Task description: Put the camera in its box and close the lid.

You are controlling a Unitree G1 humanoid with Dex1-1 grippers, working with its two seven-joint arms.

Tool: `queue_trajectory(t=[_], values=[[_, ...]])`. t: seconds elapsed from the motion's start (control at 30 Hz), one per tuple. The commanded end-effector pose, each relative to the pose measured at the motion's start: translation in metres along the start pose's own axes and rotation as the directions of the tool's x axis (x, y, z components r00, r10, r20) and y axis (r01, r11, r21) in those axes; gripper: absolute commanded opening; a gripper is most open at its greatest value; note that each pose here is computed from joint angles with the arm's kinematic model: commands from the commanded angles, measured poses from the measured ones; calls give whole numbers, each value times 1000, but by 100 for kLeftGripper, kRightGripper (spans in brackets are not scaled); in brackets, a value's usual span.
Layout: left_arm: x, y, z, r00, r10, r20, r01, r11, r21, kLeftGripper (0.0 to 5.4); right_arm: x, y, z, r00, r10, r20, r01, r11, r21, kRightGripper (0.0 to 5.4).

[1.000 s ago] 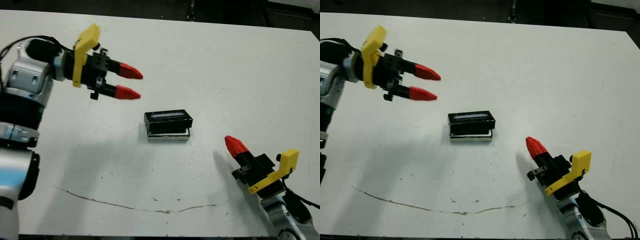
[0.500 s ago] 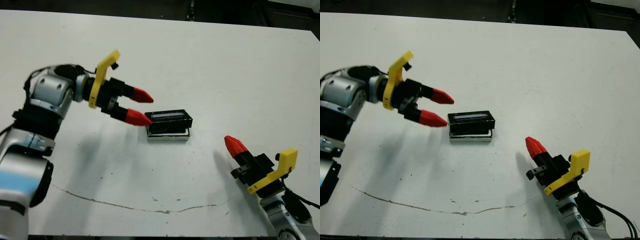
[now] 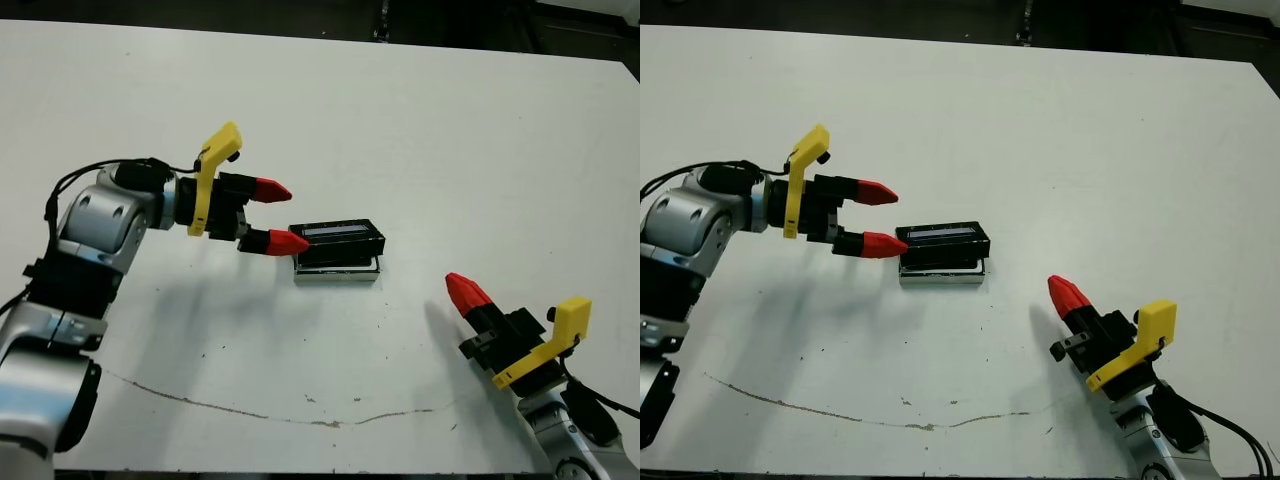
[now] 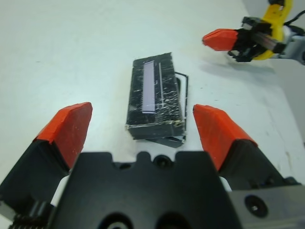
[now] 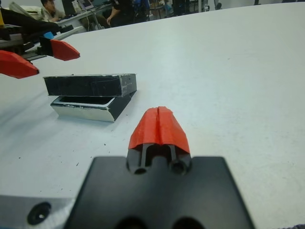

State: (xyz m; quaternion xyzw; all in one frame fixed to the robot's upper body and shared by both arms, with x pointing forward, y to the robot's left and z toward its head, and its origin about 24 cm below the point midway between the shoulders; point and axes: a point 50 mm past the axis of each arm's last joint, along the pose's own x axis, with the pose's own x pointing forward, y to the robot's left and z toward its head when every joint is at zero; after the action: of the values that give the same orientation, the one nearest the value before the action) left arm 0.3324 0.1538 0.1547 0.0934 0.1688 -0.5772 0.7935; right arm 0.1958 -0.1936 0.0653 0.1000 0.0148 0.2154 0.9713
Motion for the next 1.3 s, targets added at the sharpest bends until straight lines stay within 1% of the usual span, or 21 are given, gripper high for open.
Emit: queue_trajectory(t=[0.03,0.2,0.3,0.8,1.0,1.17,1.3], values=[[-2,0,-5,1000,26,-15,-26,1000,2,539,-3,-3,-2,1000,-7,-11,7,1000,0,0],[-1,0,-7,999,10,-31,-11,1000,-14,539,-4,-3,-1,1000,-13,-18,13,1000,-8,0],[-1,0,-9,1000,-13,-28,13,1000,-14,539,-4,-3,-1,1000,-16,-17,16,1000,-6,0],[-1,2,-14,999,-47,-21,46,997,-64,539,-4,-4,-1,1000,-13,-11,13,1000,-10,0],[1,2,-14,999,-41,-24,40,998,-57,539,-4,-4,-2,1000,-20,-14,20,1000,-6,0],[2,3,-16,999,-44,-27,42,995,-93,539,-5,-4,-1,1000,-22,-16,22,999,-31,0],[4,2,-17,998,-51,-30,48,995,-83,539,-5,-4,-1,1000,-23,-16,23,999,-28,0]])
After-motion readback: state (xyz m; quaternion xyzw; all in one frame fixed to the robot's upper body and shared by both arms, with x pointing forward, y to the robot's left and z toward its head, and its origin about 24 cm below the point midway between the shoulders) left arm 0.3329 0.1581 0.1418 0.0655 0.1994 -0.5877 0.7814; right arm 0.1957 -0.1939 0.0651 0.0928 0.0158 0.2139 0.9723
